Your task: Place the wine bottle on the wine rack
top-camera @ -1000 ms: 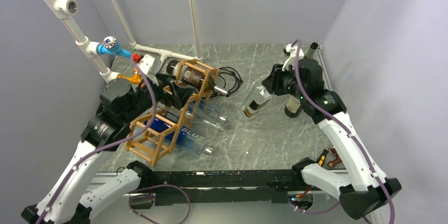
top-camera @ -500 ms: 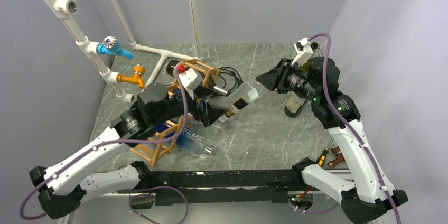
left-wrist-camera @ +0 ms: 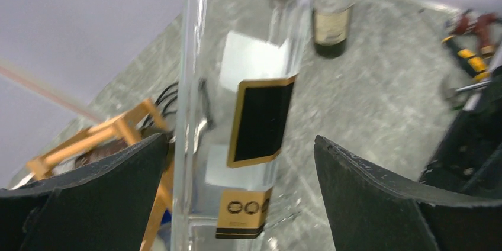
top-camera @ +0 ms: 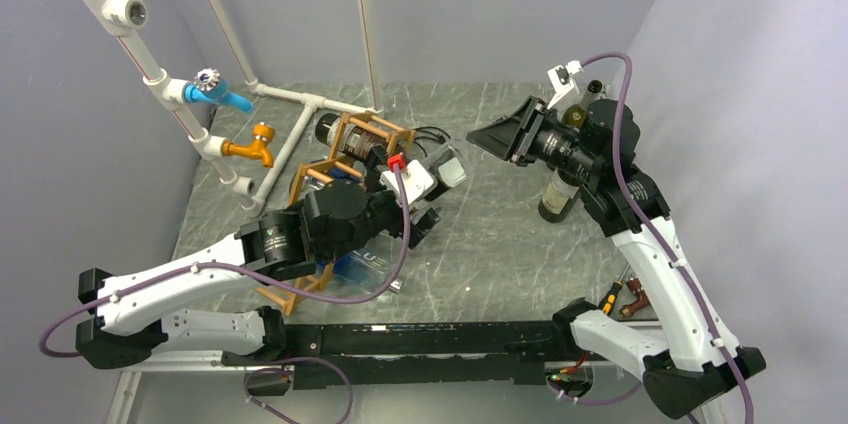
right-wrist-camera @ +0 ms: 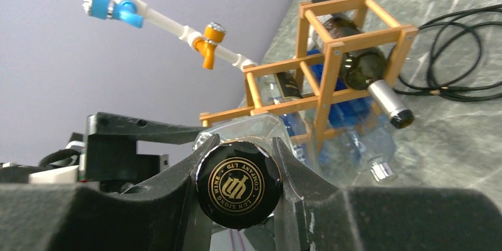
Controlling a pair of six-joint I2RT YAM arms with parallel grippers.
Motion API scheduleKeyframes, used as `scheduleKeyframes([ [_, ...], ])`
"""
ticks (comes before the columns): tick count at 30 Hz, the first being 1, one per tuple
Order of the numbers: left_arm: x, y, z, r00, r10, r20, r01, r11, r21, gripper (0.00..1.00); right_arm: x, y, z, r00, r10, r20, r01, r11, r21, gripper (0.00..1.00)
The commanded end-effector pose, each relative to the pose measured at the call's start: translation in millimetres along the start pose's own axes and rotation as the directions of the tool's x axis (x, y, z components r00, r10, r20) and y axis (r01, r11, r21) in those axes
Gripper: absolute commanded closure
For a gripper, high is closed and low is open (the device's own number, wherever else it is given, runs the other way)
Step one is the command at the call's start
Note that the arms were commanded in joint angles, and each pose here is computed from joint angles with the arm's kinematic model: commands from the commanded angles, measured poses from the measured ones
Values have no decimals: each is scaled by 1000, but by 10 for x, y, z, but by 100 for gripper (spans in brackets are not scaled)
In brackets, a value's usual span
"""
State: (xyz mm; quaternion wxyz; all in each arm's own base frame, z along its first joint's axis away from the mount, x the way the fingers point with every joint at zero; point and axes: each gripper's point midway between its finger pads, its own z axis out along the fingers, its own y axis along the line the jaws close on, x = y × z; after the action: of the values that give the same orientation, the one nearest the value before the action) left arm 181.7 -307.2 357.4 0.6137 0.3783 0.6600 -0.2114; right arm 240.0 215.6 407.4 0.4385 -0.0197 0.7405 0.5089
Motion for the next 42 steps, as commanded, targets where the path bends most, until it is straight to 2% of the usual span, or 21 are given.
scheduleKeyframes([
  [1,94,372,-186,997,38,-74,-50,983,-174,0,-318,776,-147,996,10,90,18,953,-303,100],
  [9,306,353,-244,991,43,-127,-64,985,-161,0,-267,823,-6,996,66,62,-40,933,-358,100],
  [12,337,384,-263,987,62,-148,-87,982,-170,7,-217,848,37,996,73,47,-51,927,-371,100],
  [16,349,481,-316,982,74,-173,-110,971,-212,56,-121,891,72,998,55,23,-41,913,-405,100],
  [18,362,519,-373,979,69,-191,-112,968,-223,88,-65,854,97,1000,5,20,3,914,-405,100],
  [19,359,540,-407,979,61,-194,-106,967,-231,100,-26,796,128,1000,-19,13,22,921,-388,100],
  [21,378,546,-473,978,54,-201,-99,970,-221,100,66,674,195,997,-81,-13,71,929,-362,100],
  [22,394,535,-506,977,53,-207,-97,974,-205,100,130,609,236,993,-111,-36,91,929,-358,93],
  [25,416,531,-616,975,42,-220,-80,983,-168,100,320,434,332,980,-161,-117,110,929,-352,43],
  [26,423,562,-664,974,34,-224,-74,982,-172,100,366,407,347,976,-171,-135,113,927,-358,32],
  [29,419,664,-781,974,-1,-227,-41,983,-181,100,392,331,352,971,-204,-123,152,928,-339,9],
  [30,398,693,-822,975,-14,-222,-27,983,-181,100,381,326,341,969,-223,-107,176,926,-335,4],
  [33,351,740,-930,977,-51,-209,14,984,-175,100,356,327,301,949,-308,-72,269,906,-326,1],
  [35,324,714,-987,976,-70,-206,40,988,-148,100,399,273,281,907,-417,-63,385,879,-283,1],
  [36,331,710,-1015,974,-70,-214,40,989,-140,100,427,261,279,862,-504,-44,478,840,-257,1],
  [37,340,697,-1039,971,-94,-218,64,988,-141,100,456,231,281,809,-587,-30,567,793,-221,1],
  [40,390,670,-1104,963,-101,-250,72,990,-124,100,602,255,281,597,-802,0,787,586,-196,1],
  [42,411,636,-1128,959,-97,-265,72,992,-101,100,693,306,277,481,-877,7,860,470,-198,2],
])
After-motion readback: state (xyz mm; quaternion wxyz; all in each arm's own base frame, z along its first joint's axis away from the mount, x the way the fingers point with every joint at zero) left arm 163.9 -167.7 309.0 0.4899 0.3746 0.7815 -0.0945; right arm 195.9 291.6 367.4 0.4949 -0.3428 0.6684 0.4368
